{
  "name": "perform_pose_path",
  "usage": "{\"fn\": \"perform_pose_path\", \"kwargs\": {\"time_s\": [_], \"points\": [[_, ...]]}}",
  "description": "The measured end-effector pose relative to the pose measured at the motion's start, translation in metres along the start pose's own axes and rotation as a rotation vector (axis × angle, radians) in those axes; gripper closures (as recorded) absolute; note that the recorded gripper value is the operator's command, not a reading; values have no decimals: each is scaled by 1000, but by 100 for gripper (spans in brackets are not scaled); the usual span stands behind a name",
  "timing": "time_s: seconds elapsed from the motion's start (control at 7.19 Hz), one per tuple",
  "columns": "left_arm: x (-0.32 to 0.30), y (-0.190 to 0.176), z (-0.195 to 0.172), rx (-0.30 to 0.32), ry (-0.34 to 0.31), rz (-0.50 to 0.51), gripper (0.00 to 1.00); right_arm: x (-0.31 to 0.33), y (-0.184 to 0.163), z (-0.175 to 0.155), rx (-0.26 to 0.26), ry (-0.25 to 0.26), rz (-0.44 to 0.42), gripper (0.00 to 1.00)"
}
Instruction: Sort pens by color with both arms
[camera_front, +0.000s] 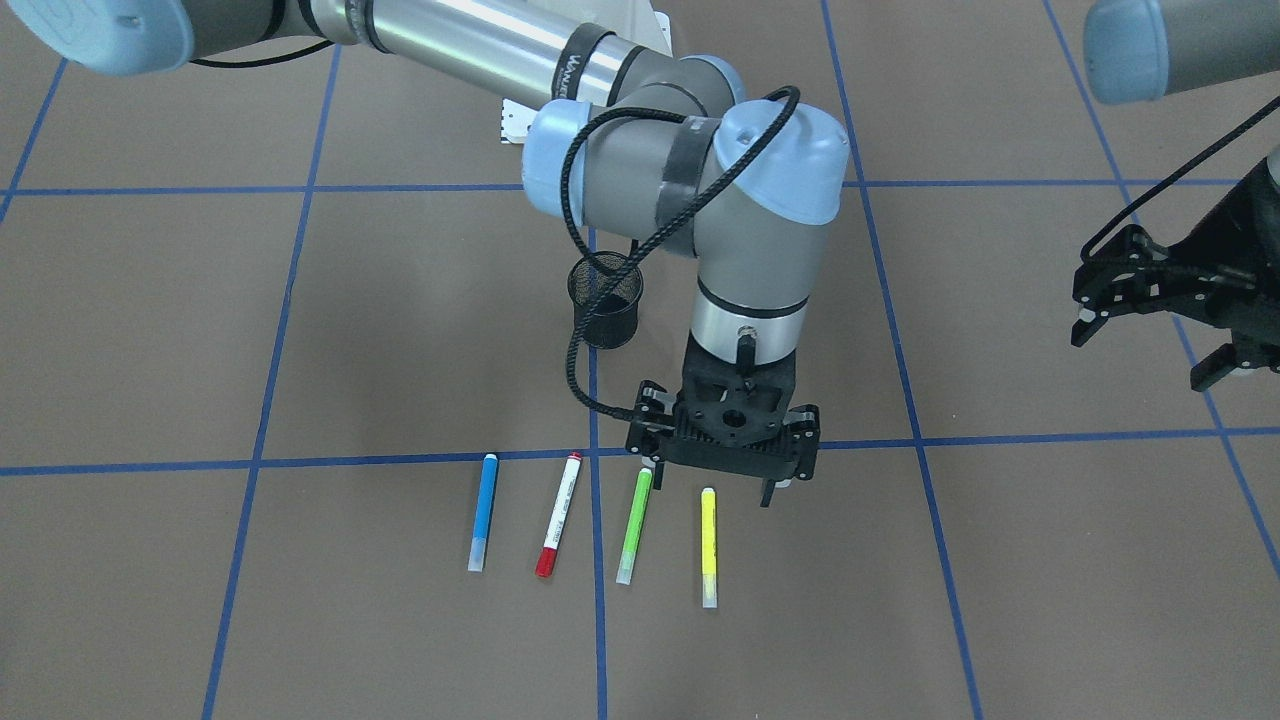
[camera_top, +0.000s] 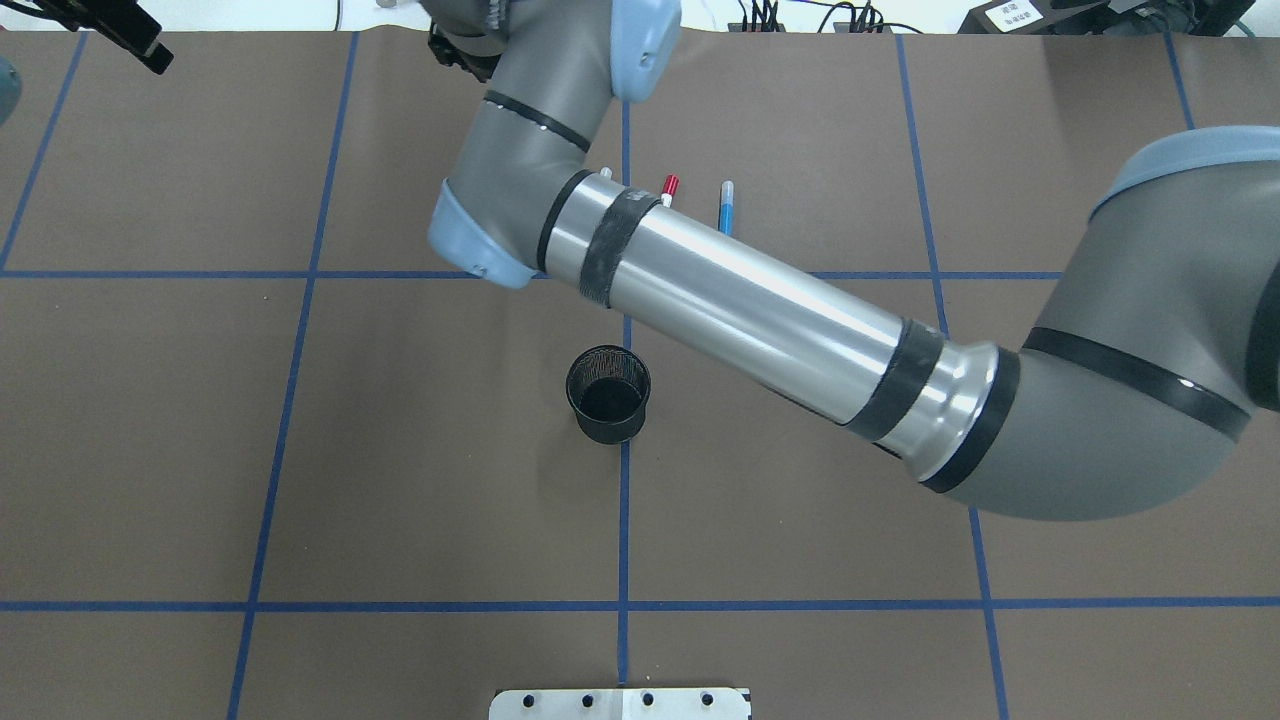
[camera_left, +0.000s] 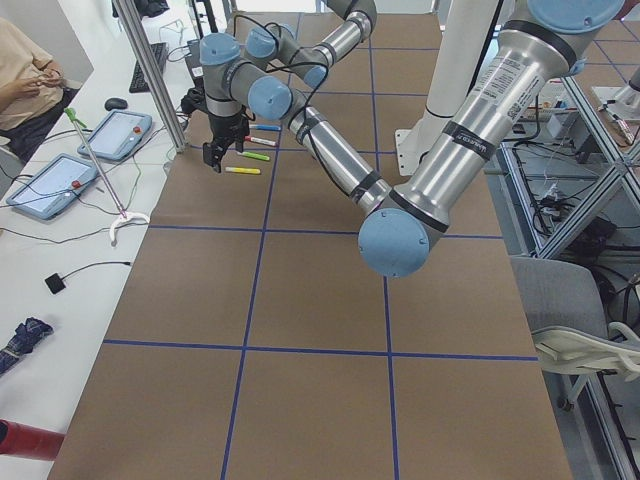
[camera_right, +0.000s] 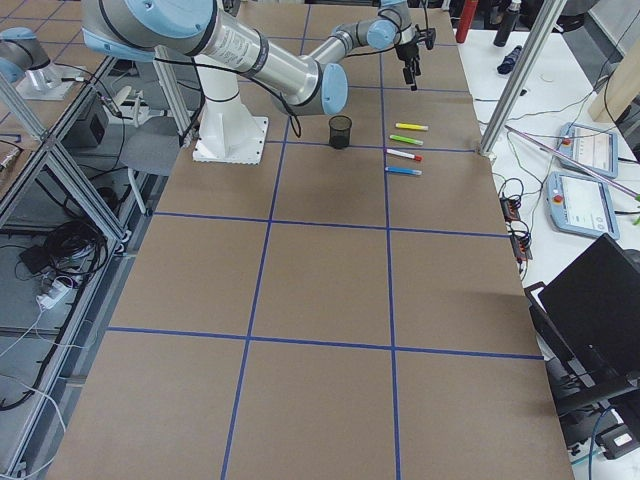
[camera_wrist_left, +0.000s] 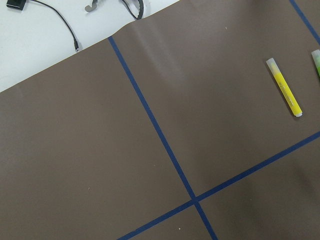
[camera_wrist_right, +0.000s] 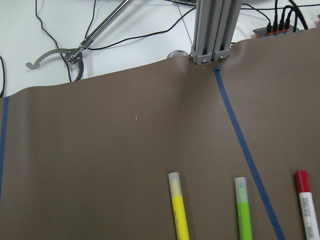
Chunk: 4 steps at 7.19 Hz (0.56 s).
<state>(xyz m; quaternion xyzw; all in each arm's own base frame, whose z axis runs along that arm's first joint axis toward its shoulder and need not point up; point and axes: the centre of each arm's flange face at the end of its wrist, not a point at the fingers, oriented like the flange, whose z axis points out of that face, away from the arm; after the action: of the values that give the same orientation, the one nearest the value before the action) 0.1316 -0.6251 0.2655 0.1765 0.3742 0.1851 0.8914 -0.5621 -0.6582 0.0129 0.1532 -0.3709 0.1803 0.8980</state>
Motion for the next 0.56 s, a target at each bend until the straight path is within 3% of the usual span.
{"fn": "perform_pose_path", "kwargs": {"time_s": [0.28, 0.56], "points": [[-2, 2, 2, -3, 0, -2, 1, 116, -44, 2, -32, -41, -60, 0], [-5, 3, 2, -4, -5, -4, 1, 284, -62, -3, -62, -65, -176, 0]]}}
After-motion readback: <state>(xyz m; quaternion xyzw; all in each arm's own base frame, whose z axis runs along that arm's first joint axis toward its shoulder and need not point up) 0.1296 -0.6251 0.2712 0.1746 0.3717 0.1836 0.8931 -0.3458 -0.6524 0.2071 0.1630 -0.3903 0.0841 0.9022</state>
